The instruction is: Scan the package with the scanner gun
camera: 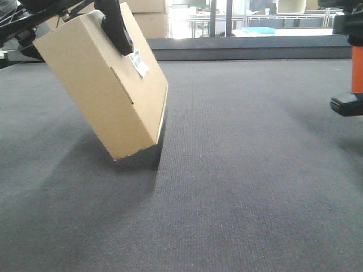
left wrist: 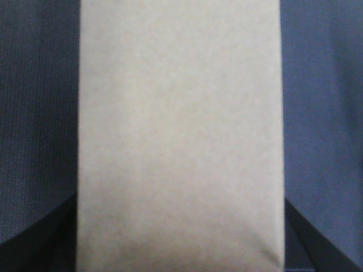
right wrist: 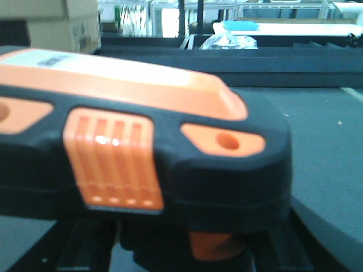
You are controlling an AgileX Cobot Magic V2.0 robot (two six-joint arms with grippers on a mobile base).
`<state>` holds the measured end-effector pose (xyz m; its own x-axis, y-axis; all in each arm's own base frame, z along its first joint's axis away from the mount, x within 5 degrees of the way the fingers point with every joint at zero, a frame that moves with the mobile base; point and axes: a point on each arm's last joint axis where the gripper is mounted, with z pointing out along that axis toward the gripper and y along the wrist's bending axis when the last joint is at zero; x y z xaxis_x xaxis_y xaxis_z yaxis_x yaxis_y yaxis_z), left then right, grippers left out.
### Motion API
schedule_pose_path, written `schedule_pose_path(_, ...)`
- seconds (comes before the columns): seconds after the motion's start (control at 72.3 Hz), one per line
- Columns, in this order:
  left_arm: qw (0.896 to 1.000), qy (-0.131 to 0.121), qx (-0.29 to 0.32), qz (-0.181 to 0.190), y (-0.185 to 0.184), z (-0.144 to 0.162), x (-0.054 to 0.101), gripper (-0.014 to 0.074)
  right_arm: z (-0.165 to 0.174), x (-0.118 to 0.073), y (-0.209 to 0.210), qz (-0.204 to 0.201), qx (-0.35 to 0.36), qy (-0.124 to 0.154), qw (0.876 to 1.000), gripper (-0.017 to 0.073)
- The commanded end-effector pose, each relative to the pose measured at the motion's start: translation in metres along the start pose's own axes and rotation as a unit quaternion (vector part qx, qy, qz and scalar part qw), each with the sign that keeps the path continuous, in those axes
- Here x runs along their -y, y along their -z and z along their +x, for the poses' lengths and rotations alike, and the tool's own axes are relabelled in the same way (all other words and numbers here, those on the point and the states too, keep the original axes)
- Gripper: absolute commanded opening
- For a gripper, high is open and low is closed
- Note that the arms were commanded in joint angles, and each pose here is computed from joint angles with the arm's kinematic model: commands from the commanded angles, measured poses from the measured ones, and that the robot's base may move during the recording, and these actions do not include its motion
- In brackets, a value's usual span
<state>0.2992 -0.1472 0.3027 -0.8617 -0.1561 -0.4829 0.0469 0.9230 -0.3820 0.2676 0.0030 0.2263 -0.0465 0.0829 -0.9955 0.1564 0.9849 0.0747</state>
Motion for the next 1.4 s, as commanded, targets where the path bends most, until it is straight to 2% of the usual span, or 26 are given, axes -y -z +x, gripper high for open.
schedule_pose_path(0.0, 1.000, 0.003, 0.002, 0.008, 0.004, 0.001, 0.004, -0.0111, -0.011, 0.002, -0.003, 0.008, 0.088, -0.045, 0.995, -0.0154)
schedule_pose_path(0.083, 1.000, 0.003, -0.004, 0.005, 0.004, 0.002, 0.003, -0.0111, -0.007, 0.003, -0.007, 0.011, 0.110, -0.065, 0.992, -0.0154)
schedule_pose_path(0.346, 1.000, 0.003, -0.007, 0.004, 0.004, 0.002, 0.003, -0.0111, 0.018, 0.003, -0.018, 0.016, 0.088, -0.074, 0.993, -0.0154)
schedule_pose_path(0.844, 1.000, 0.000, 0.020, 0.012, 0.005, -0.002, 0.005, -0.0111, 0.031, 0.003, -0.023, 0.020, 0.080, -0.066, 0.994, -0.0154)
schedule_pose_path(1.01, 1.000, -0.001, 0.022, 0.012, 0.005, -0.003, 0.004, -0.0111, 0.038, 0.002, -0.024, 0.018, 0.041, -0.066, 0.997, -0.0152)
schedule_pose_path(1.079, 1.000, -0.001, 0.023, 0.012, 0.005, -0.003, 0.005, -0.0111, 0.038, 0.002, -0.024, 0.018, 0.037, -0.066, 0.997, -0.0095)
schedule_pose_path(1.273, 1.000, -0.001, 0.023, 0.012, 0.005, -0.003, 0.005, -0.0111, 0.035, 0.002, -0.024, 0.017, 0.053, -0.065, 0.996, 0.0228)
schedule_pose_path(1.383, 1.000, -0.001, 0.023, 0.012, 0.005, -0.003, 0.005, -0.0111, 0.035, 0.002, -0.024, 0.016, 0.054, -0.064, 0.996, 0.0349)
